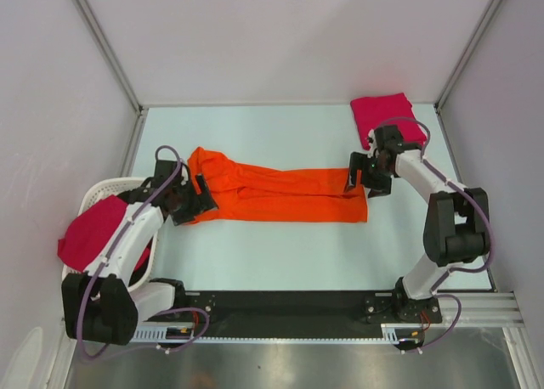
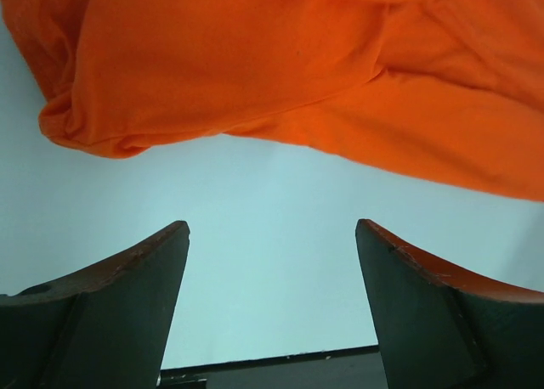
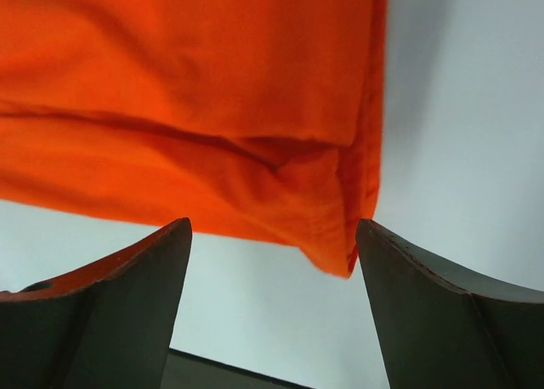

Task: Fold and stack the t-shirts
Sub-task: Fold the other side of the tshirt into a rectangle, then rotate the tshirt 90 degrees

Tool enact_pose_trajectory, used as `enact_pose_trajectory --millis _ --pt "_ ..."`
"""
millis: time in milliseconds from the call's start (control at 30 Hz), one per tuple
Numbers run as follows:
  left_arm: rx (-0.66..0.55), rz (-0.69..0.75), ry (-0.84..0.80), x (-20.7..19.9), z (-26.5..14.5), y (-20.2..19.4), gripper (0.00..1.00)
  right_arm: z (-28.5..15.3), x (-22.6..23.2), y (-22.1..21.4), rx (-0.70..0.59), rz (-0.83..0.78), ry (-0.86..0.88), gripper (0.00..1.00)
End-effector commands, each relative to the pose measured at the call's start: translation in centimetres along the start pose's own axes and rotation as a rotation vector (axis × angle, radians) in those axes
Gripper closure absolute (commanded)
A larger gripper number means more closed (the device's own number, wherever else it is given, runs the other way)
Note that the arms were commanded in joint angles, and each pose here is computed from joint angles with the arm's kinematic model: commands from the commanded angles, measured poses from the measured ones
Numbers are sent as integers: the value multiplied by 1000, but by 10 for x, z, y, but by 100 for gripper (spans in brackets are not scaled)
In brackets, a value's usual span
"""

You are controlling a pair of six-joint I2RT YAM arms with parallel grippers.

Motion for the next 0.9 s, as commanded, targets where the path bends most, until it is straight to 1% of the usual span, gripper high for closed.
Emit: enact_pose_trajectory --millis 0,67,133,233,267,300,433,667,867 --pt "-88 -65 -27 0 -11 19 14 0 -21 41 -67 83 30 16" --pt "-89 -52 -15 3 -14 18 13 -1 -35 52 -72 126 24 17" --pt "-92 -48 -12 6 -16 20 13 5 -35 59 -60 140 50 17" --pt "-62 -34 -9 7 -12 17 12 22 -42 66 -38 154 26 17" --pt "-38 -34 -18 6 -8 15 13 22 -40 74 -44 151 27 17" --pt "-36 -32 -29 5 -6 14 12 33 -44 73 -10 160 20 17" --pt "-23 -29 -36 7 3 8 12 54 -41 78 20 173 65 17" --pt "4 -18 -3 13 13 5 12 77 -39 87 56 190 103 18" --pt "-2 -11 0 13 13 8 12 93 -29 87 94 193 174 22"
Point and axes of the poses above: each gripper's point midway between its finger pads, its own z axis out along the fingers, its own x axis along the line the jaws close on, y = z × x, the point moved 4 cm from there along -z, back along the fingers, and after that the axes turned 11 degrees about z, right-handed, at the moved point
